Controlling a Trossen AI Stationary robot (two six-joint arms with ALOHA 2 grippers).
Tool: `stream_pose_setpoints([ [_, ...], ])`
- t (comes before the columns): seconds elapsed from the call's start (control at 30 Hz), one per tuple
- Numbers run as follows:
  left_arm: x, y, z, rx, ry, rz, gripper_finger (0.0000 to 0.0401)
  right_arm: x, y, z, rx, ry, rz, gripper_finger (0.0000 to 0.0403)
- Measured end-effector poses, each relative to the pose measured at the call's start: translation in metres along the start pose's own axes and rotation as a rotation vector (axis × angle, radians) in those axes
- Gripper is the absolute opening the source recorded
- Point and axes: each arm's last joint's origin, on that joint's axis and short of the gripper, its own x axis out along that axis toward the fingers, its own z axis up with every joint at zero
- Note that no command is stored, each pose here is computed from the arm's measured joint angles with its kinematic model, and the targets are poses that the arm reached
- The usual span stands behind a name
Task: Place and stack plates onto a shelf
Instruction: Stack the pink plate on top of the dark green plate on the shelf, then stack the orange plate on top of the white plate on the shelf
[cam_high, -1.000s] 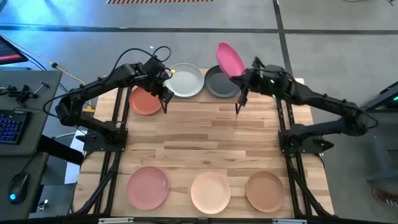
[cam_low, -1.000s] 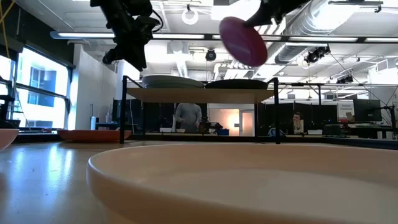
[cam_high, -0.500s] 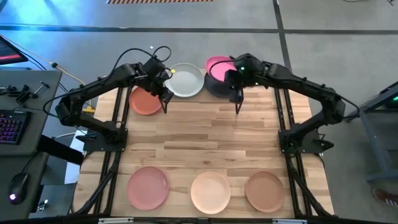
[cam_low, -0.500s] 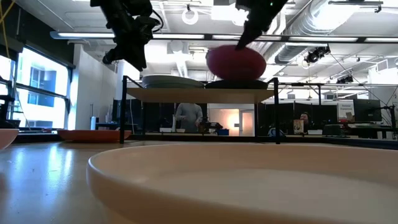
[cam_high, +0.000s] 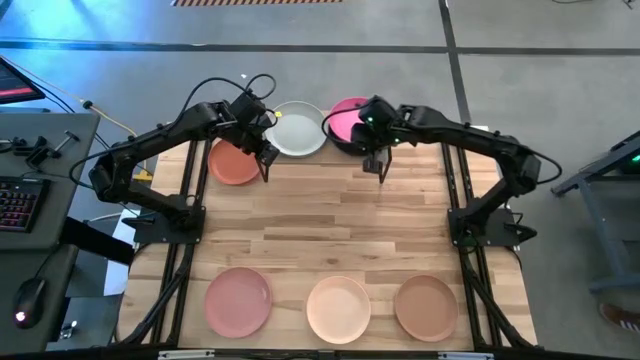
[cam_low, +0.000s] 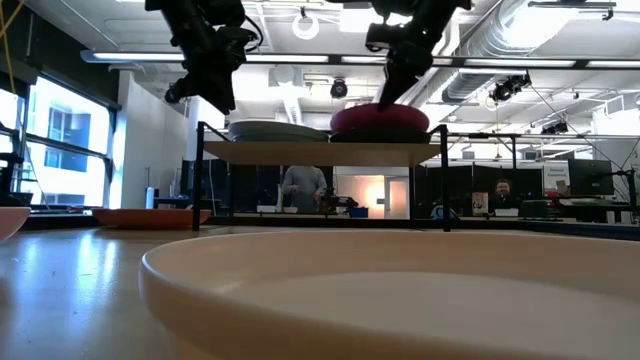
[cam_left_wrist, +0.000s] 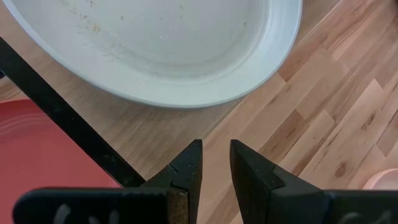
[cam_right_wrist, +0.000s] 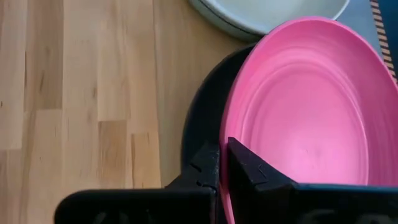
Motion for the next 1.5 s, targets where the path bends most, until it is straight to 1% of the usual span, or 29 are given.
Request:
stream_pose_setpoints([
  [0.43,0.0,0.0,0.0,0.0,-0.001,0.0,0.0072,0.014,0.003,-0.001,-0.008,0.053,0.028,0.0],
  [0.53,0.0,0.0,0.0,0.0,-0.001,0.0,0.0072,0.016,0.005,0.0,-0.012,0.061,0.033,0.0006],
  [0.63,0.0,0.0,0.0,0.0,-0.001,0.0,0.0072,0.018,0.007,0.0,-0.018,0.064,0.039,0.0024],
  [0.83,0.0,0.0,0.0,0.0,-0.001,0.0,0.0072,0.018,0.01,0.002,-0.024,0.057,0.041,0.0077],
  [0.93,0.0,0.0,0.0,-0.001,-0.001,0.001,0.0072,0.018,0.01,0.002,-0.023,0.055,0.04,0.0092],
  [1.03,0.0,0.0,0.0,-0.001,0.004,0.002,0.0072,0.017,0.009,0.002,-0.022,0.054,0.039,0.0099],
  [1.13,0.0,0.001,-0.003,-0.005,0.03,0.009,0.0072,0.011,0.008,0.005,-0.006,0.05,0.037,0.0099],
  [1.23,-0.001,0.002,-0.008,0.004,0.082,0.026,0.0072,-0.001,0.005,0.01,0.016,0.051,0.036,0.0099],
  [1.43,-0.002,0.006,-0.016,0.006,0.152,0.093,0.0072,-0.032,-0.001,0.021,0.056,0.039,0.03,0.0099],
  [1.5,-0.003,0.007,-0.02,0.007,0.196,0.119,0.0072,-0.043,-0.002,0.023,0.061,0.05,0.035,0.0099],
])
